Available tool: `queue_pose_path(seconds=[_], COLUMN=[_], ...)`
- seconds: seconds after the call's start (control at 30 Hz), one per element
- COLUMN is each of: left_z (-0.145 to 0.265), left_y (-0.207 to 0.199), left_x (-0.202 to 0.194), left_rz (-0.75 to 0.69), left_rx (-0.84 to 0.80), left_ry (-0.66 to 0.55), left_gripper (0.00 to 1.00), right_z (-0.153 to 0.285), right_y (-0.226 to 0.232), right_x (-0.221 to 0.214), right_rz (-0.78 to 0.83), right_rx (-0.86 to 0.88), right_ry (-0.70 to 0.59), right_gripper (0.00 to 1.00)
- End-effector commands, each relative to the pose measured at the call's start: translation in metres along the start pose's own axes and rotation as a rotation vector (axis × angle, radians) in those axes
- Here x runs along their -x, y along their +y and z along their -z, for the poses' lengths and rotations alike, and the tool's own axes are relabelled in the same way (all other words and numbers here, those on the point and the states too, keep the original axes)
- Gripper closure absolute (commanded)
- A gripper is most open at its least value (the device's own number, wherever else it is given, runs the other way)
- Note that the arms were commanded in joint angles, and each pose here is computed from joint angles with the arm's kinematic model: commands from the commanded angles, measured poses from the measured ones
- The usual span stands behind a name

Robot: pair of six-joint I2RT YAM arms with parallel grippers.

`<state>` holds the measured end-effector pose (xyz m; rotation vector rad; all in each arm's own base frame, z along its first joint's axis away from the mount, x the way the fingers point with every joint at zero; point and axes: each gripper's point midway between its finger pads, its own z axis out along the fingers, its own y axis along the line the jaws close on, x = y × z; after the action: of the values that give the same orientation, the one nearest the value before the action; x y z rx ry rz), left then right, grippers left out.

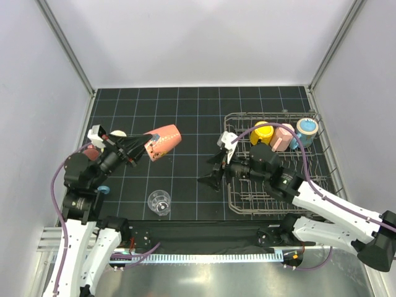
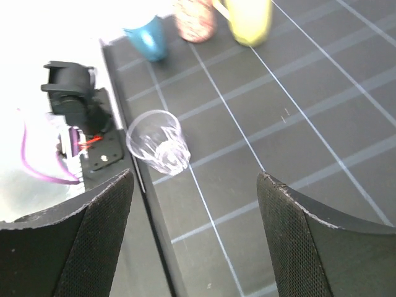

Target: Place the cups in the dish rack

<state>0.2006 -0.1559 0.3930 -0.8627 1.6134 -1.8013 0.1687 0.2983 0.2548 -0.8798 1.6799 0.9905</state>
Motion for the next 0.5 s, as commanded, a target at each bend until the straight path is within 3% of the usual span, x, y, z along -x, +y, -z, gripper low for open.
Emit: queue_pose_path(seconds=[0.0, 0.17, 0.47], left_z=[0.029, 0.055, 0.076], left_y=[-0.067, -0.091, -0.101], left_x=[-0.025, -0.045, -0.075], left_rz=[0.145, 0.201, 0.203], left_rx=[-0.213, -0.253, -0.226], left_ry=[0.076, 0.121, 0.240], left_gripper=[1.00, 0.99, 1.00], right_z=[-0.004, -0.005, -0.025], right_y=[0.036, 0.060, 0.102], right_x=[0.055, 0.092, 0.149], right_rz=[0.171, 0.279, 0.346], right_rx=[0.199, 0.330, 0.502], right_ry=[-0.183, -0.309, -0.372], right_gripper=[0.19, 0.17, 0.14])
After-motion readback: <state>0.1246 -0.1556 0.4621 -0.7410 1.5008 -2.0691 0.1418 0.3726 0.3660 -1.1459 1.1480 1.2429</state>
